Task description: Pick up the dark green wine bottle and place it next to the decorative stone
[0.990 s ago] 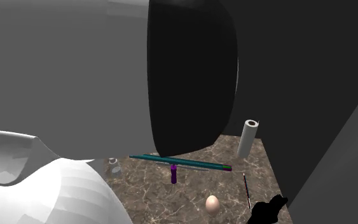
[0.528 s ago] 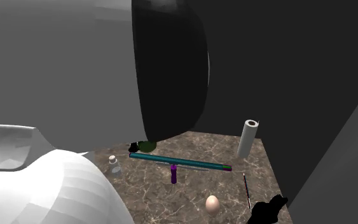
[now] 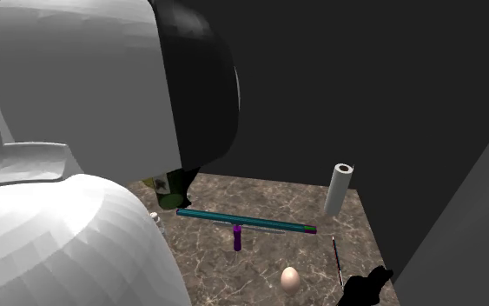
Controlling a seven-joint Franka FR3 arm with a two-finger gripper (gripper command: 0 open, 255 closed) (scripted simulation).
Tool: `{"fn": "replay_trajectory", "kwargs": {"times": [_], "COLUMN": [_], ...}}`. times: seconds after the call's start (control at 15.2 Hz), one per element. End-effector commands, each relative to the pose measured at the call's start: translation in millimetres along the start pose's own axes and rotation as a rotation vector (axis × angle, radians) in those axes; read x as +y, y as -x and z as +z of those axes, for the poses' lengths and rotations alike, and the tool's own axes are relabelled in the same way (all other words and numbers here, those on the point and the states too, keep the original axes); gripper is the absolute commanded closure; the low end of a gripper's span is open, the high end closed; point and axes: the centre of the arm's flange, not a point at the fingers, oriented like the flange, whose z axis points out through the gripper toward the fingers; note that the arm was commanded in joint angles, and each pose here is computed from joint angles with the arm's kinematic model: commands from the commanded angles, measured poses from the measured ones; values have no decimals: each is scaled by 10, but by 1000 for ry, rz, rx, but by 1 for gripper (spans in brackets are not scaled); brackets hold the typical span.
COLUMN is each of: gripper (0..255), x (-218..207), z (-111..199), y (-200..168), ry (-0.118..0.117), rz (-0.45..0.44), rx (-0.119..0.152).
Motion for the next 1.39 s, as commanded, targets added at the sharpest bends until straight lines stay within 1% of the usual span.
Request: {"fn": "replay_trajectory", "kwargs": {"times": [0.0, 0.53, 0.59, 1.32], "gripper": [255, 255, 255, 255], "x": [-233, -1288, -1348, -1345], "z": [1, -3, -3, 576], "y": [18, 79, 83, 137], "ry": [0, 0, 0, 0], "rz": [2, 2, 2, 2], "rx": [1, 1, 1, 1]}}
